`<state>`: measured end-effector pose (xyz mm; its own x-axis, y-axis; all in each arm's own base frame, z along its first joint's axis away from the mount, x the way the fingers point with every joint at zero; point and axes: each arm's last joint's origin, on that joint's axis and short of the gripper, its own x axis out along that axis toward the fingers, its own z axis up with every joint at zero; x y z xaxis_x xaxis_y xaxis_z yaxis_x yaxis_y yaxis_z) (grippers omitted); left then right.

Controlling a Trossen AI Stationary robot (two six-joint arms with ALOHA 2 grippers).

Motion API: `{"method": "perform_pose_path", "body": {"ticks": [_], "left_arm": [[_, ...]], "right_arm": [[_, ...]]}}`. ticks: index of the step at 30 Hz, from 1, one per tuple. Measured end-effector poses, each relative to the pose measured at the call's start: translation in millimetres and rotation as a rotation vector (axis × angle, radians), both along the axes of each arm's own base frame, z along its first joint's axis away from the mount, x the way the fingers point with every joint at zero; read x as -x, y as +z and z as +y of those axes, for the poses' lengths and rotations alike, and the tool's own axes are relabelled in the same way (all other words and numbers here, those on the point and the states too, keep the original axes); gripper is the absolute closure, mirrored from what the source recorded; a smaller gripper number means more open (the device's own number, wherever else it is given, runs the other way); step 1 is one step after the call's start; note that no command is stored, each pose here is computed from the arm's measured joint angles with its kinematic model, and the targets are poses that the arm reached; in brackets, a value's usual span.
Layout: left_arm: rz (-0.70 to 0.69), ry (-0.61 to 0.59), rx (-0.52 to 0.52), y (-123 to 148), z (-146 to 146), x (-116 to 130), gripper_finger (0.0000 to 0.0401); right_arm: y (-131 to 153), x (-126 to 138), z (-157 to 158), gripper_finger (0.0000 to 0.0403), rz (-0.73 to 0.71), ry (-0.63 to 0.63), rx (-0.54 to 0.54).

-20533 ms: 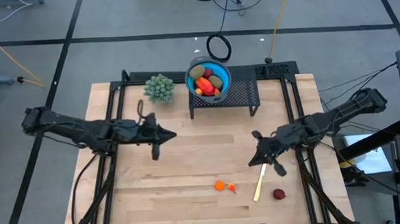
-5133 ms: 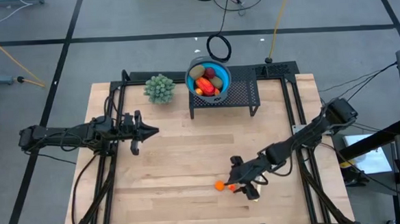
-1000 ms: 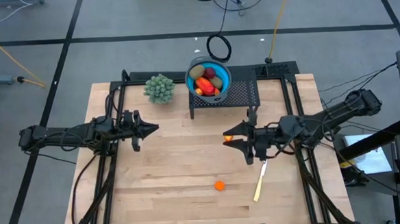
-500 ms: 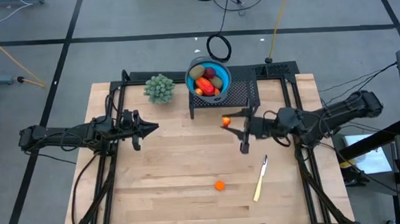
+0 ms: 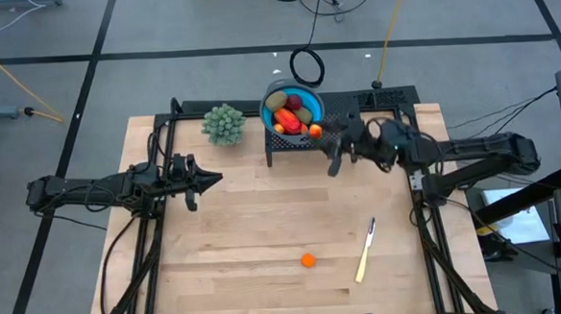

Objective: Pick & Place Fruit
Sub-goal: Put the peach into the blue strainer on the shelf

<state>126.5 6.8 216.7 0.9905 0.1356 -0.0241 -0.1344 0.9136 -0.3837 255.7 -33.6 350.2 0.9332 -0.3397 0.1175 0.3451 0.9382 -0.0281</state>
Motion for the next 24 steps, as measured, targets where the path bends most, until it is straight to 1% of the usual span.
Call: {"method": "perform_pose_path", "body": {"ticks": [6,9,12,19,24], "left_arm": [[0.0,0.0,0.0,0.0,0.0,0.0,0.038],[0.0,0.001,-0.001,0.0,0.0,0.0,0.038],[0.001,0.0,-0.002,0.0,0.0,0.0,0.038],[0.001,0.0,-0.002,-0.1,-0.1,0.0,0.038],[0.004,-0.001,-0.007,-0.3,-0.1,0.0,0.038]], "right_arm": [[-10.5,0.1,-34.1,0.025,0.038,-0.005,-0.11],[-16.4,-1.5,-48.2,0.025,0.081,-0.002,-0.14],[-15.9,-6.6,-61.1,0.025,0.15,-0.011,-0.176],[-7.0,-31.8,-91.0,0.025,0.344,-0.058,-0.186],[-7.1,-45.1,-111.8,0.025,0.419,-0.099,-0.216]]}}
